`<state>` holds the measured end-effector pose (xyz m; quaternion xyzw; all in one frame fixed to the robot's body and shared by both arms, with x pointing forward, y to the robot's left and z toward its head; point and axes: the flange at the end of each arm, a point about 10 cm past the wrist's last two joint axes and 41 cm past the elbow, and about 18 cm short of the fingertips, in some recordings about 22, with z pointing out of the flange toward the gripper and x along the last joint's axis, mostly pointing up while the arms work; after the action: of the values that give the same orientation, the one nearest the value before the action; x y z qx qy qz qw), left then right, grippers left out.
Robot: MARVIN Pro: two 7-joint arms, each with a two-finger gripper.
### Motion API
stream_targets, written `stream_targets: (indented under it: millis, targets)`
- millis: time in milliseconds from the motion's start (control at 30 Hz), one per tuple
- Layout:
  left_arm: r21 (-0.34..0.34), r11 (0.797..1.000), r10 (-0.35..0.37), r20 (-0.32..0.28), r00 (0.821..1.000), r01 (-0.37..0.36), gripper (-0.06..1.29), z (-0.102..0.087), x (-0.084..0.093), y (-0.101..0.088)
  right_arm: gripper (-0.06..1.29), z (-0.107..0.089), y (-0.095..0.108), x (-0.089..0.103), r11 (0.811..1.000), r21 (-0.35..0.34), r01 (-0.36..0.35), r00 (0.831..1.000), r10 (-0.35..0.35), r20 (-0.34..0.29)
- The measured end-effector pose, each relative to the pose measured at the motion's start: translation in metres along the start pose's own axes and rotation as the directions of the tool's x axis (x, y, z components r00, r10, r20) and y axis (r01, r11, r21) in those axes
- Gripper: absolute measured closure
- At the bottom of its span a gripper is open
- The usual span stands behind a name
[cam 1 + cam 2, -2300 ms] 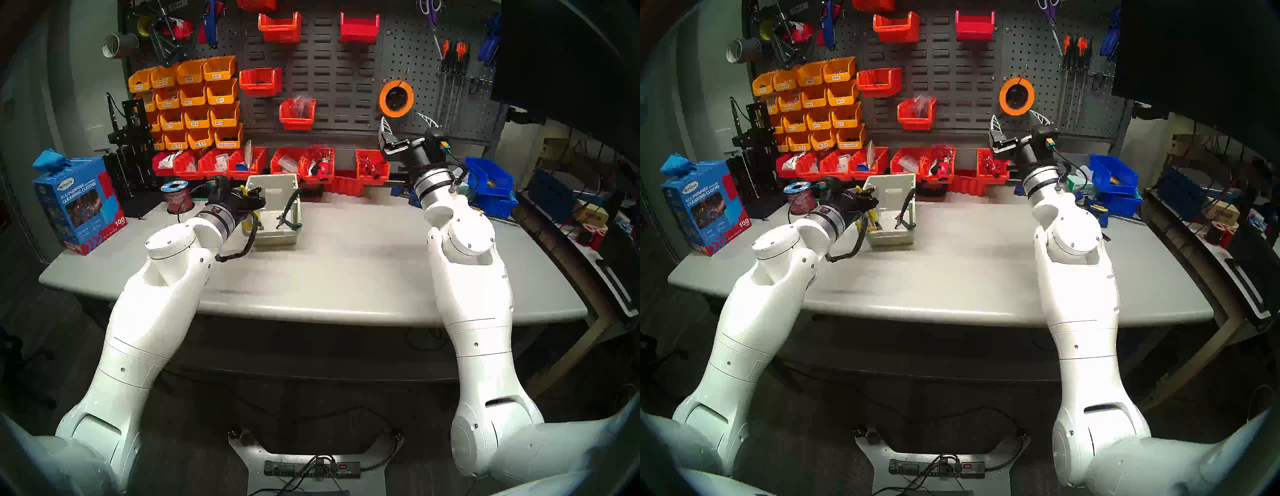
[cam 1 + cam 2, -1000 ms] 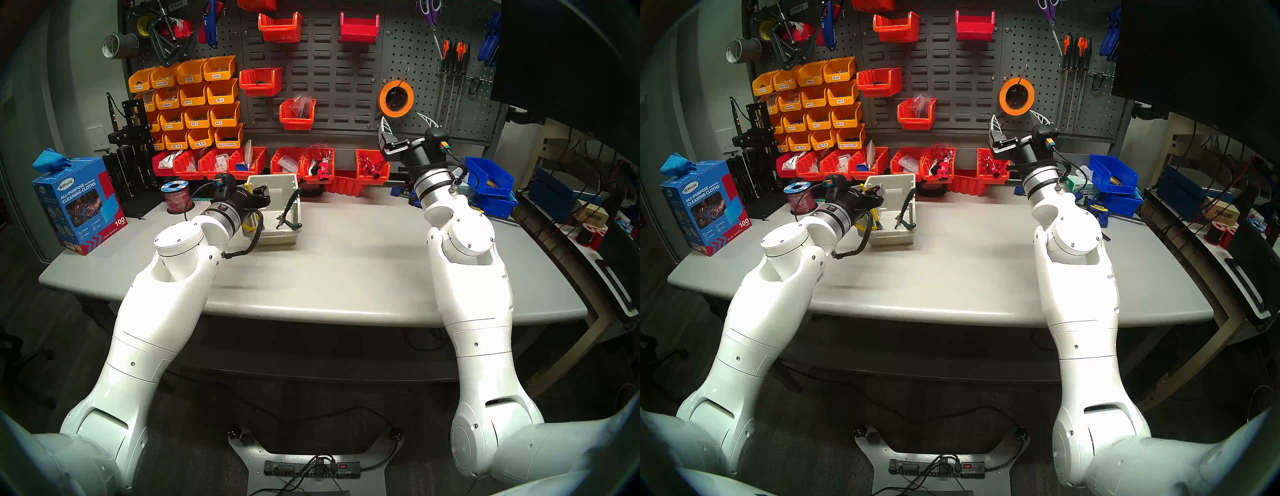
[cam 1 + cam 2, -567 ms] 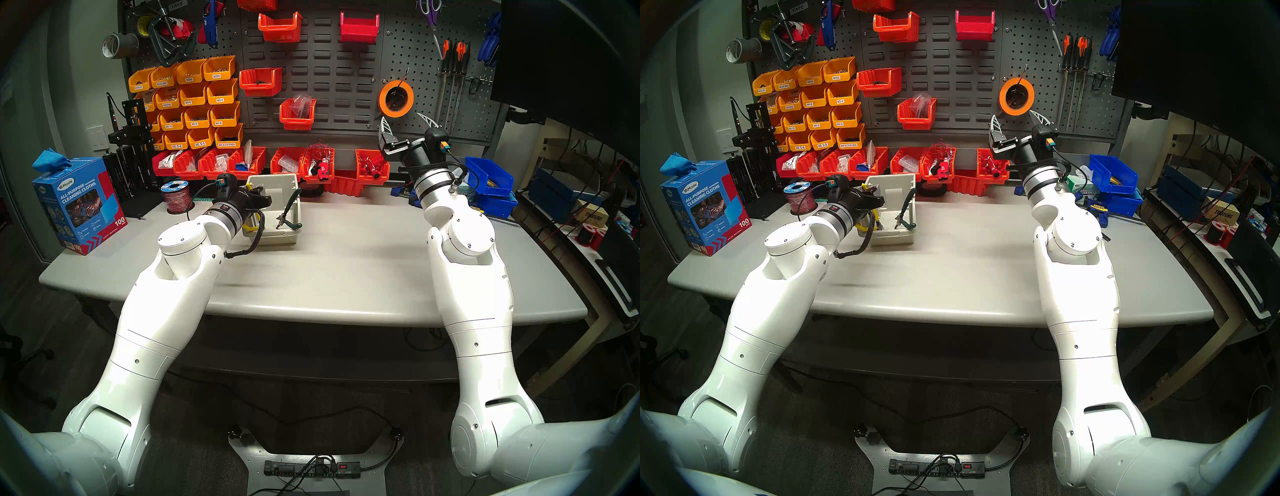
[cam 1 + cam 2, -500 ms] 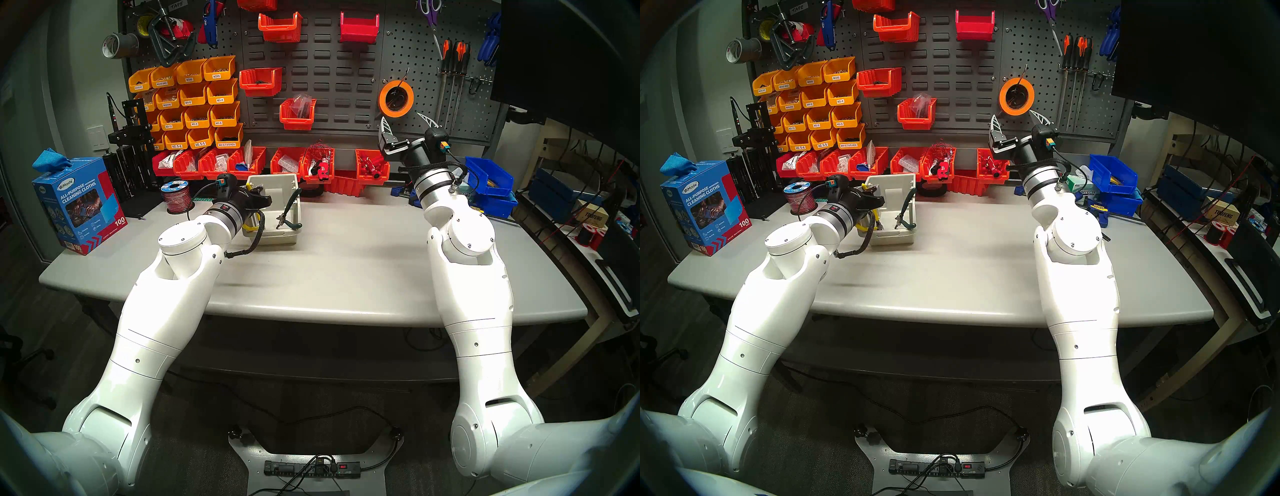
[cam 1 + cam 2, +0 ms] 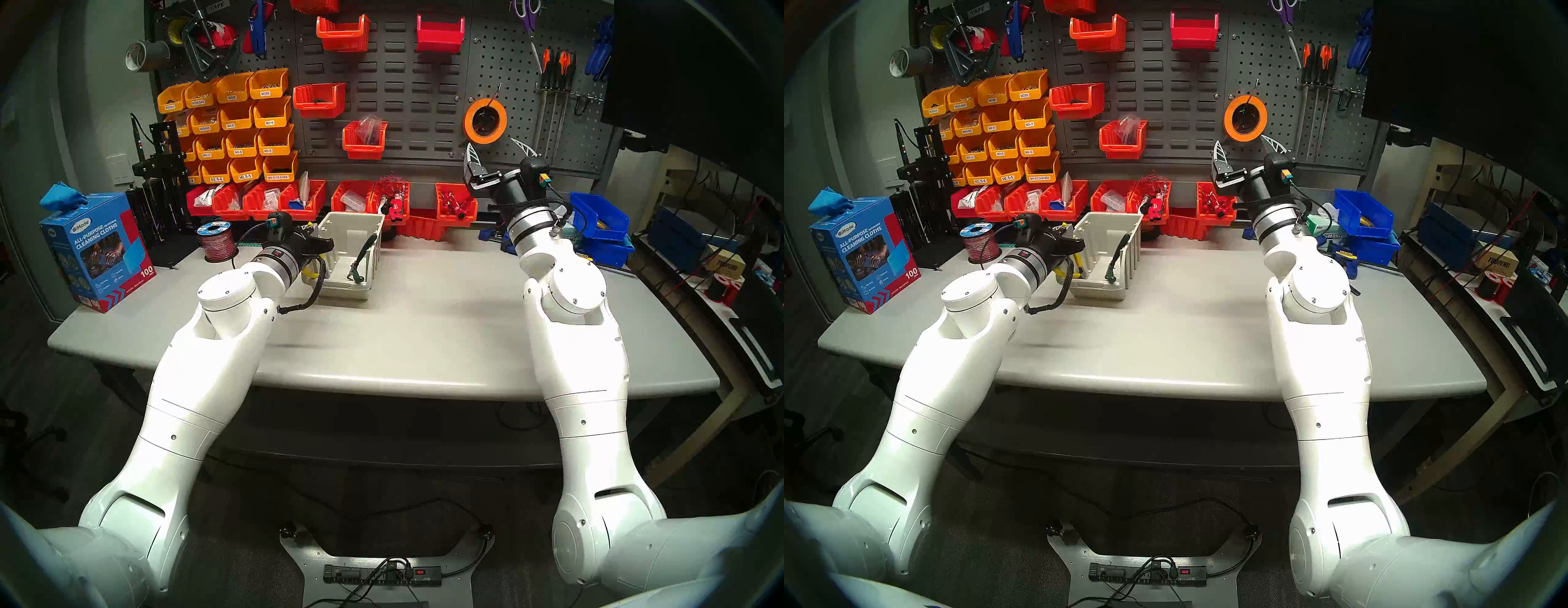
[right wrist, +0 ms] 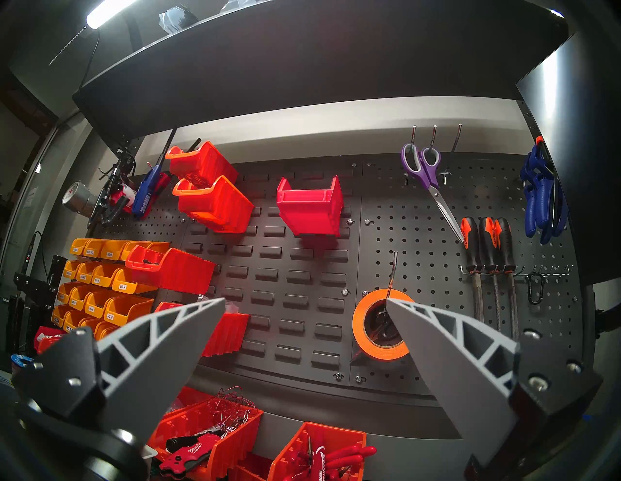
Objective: Take out tools from the storage box
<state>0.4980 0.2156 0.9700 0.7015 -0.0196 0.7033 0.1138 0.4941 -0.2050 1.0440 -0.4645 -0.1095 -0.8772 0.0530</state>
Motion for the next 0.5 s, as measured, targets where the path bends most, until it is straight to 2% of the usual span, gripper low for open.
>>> stream_targets:
  millis: [200, 500]
  targets:
    - [-0.018, 0.999, -0.026, -0.014, 1.000, 0.026, 1.25, 0.000, 0.004, 0.003, -0.02, 0.000, 0.000, 0.000, 1.000, 0.000, 0.000, 1.000, 0.000, 0.000]
    - [-0.063, 0.990, -0.134, -0.073, 0.988, 0.130, 1.25, -0.003, 0.031, 0.009, -0.02, 0.000, 0.000, 0.000, 1.000, 0.000, 0.000, 1.000, 0.000, 0.000]
